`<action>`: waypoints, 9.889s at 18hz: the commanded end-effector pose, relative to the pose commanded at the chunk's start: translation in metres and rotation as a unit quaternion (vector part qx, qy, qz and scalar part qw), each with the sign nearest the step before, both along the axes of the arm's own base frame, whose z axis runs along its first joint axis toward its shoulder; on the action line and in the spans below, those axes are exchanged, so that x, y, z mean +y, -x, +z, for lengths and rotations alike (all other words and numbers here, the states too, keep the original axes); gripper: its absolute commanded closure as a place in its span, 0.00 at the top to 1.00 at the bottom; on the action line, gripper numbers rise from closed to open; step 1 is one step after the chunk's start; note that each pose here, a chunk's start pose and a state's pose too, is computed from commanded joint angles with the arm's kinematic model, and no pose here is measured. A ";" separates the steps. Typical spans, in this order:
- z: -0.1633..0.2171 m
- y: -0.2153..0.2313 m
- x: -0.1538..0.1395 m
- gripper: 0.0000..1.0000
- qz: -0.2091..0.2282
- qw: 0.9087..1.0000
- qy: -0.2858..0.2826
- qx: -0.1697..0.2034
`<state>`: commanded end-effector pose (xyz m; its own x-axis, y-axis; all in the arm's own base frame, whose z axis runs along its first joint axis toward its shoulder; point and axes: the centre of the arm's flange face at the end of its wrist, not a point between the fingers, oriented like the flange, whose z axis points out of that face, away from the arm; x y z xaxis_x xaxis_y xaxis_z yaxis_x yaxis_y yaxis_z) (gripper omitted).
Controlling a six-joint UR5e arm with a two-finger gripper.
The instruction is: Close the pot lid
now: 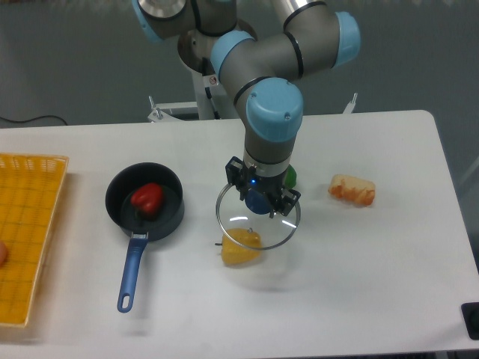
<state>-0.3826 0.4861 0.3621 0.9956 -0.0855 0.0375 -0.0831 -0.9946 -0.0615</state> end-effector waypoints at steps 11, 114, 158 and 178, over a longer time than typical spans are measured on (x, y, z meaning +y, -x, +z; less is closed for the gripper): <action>-0.002 -0.014 0.006 0.60 0.013 1.000 0.003 -0.003; -0.059 -0.262 0.073 0.60 -0.067 0.996 0.054 0.028; 0.035 -0.098 0.009 1.00 -0.129 0.990 0.021 0.057; 0.054 0.061 -0.155 1.00 -0.246 0.968 0.028 0.049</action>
